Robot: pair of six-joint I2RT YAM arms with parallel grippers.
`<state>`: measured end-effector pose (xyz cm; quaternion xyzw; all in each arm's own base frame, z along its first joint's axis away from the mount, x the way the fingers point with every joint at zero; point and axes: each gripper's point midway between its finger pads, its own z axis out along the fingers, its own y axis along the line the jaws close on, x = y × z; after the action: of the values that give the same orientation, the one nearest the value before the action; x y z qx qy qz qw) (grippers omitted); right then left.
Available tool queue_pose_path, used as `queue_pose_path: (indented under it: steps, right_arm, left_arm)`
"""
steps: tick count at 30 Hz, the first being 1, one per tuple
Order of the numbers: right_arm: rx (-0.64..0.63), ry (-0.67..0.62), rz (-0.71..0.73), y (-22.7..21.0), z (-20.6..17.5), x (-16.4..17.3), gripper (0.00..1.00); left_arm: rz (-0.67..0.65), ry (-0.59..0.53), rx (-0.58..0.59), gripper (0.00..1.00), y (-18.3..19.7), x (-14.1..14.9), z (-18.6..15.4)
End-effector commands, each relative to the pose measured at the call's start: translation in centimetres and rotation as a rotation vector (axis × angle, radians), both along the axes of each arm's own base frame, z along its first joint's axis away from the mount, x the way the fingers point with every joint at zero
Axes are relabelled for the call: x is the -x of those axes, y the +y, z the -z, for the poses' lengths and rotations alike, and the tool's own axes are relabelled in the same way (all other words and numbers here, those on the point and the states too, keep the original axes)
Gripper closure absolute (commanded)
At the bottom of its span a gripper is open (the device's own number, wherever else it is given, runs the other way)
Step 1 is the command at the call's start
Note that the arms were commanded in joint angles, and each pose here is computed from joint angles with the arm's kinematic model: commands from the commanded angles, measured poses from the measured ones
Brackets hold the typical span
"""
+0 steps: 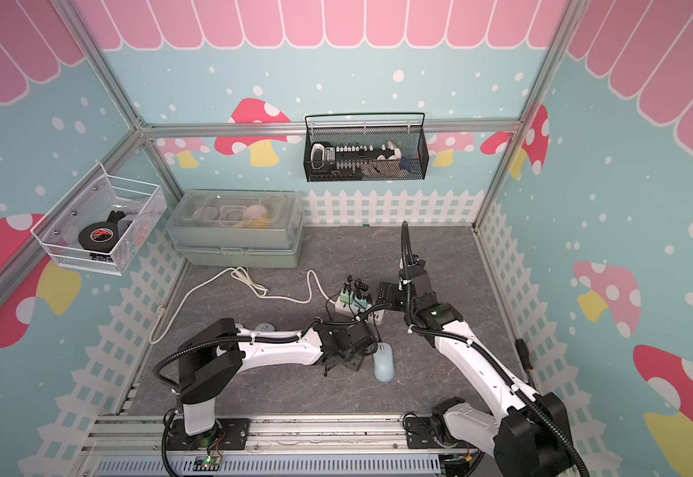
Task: Unplug the wireless mouse
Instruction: Pick up the mouse from the center of the board.
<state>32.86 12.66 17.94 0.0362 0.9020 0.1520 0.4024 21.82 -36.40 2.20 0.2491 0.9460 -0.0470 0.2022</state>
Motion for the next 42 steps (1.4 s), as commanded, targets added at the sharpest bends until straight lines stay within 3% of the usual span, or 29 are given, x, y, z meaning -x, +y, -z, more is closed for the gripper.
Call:
queue_pose_path:
  steps: [1, 8, 12, 21, 35, 42]
  right_arm:
    - [-0.023, -0.02, -0.02, 0.7, -0.7, -0.4, 0.06]
    - [-0.036, -0.01, -0.026, 1.1, -0.3, -0.6, 0.06]
    - [-0.048, -0.001, -0.031, 1.4, 0.0, -0.9, 0.07]
    - [-0.069, 0.021, -0.037, 2.0, 0.5, -1.3, 0.08]
    - [-0.079, 0.02, -0.038, 2.4, 0.1, -2.1, 0.08]
    - [-0.092, 0.028, -0.044, 2.8, 0.3, -2.4, 0.08]
  left_arm:
    - [-0.016, 0.023, -0.126, 0.4, 3.1, 0.7, 1.6]
    - [-0.076, 0.003, -0.222, 0.38, 8.9, 0.0, 1.9]
    - [-0.059, -0.003, -0.251, 0.32, 10.6, 0.2, 2.3]
    - [-0.027, -0.012, -0.185, 0.25, 10.0, 0.4, 2.5]
    - [0.047, 0.046, -0.055, 0.32, 9.6, 2.3, 3.0]
    - [0.078, 0.05, -0.073, 0.34, 9.7, 2.3, 3.6]
